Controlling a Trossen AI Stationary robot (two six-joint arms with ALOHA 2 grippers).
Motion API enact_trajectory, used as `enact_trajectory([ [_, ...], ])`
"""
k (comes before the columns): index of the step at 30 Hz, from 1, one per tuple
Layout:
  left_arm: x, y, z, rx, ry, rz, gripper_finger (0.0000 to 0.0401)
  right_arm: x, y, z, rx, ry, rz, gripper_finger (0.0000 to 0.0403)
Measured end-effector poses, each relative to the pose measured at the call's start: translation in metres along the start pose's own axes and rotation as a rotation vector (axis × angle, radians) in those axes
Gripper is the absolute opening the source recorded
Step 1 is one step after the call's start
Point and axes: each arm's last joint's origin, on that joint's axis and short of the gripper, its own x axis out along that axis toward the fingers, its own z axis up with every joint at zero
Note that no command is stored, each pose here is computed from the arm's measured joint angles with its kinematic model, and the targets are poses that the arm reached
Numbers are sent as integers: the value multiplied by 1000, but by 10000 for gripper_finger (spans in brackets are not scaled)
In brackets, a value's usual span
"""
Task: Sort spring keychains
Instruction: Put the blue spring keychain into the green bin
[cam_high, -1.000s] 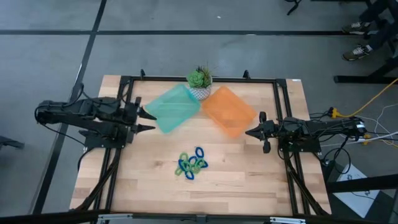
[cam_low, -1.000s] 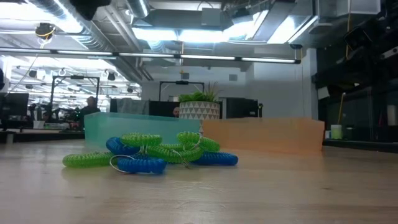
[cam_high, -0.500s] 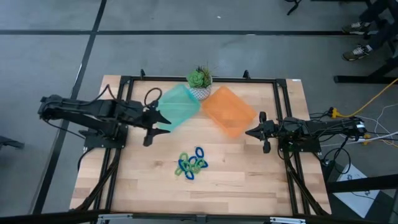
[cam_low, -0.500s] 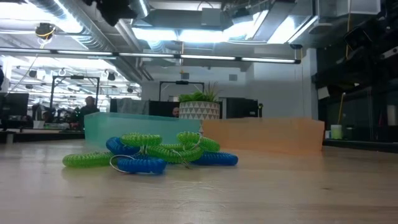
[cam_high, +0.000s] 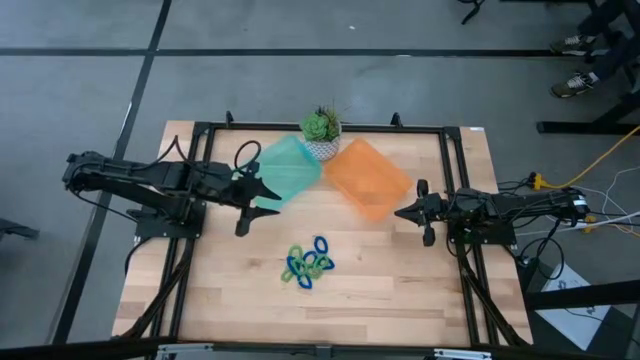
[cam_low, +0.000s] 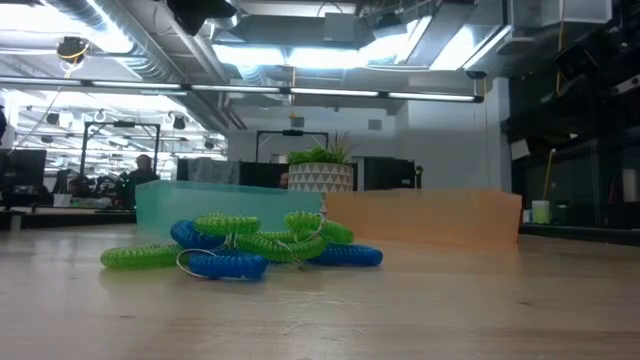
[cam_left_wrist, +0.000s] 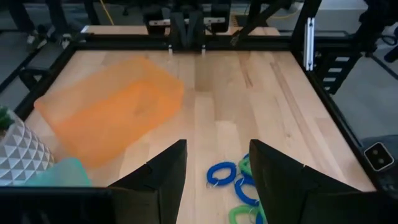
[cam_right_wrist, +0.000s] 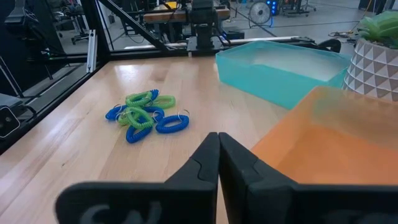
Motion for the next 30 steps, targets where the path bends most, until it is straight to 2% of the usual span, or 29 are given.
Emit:
enact_trajectory([
  [7,7,0,1,6,-7,4,171,0,0,0,0,0,0,7],
  [15,35,5,-14,6,157,13,171,0,0,0,0,0,0,7],
  [24,66,1,-37,250,359,200,171,0,0,0,0,0,0,7],
  [30,79,-11,-48,451,436,155,171,0,0,0,0,0,0,7],
])
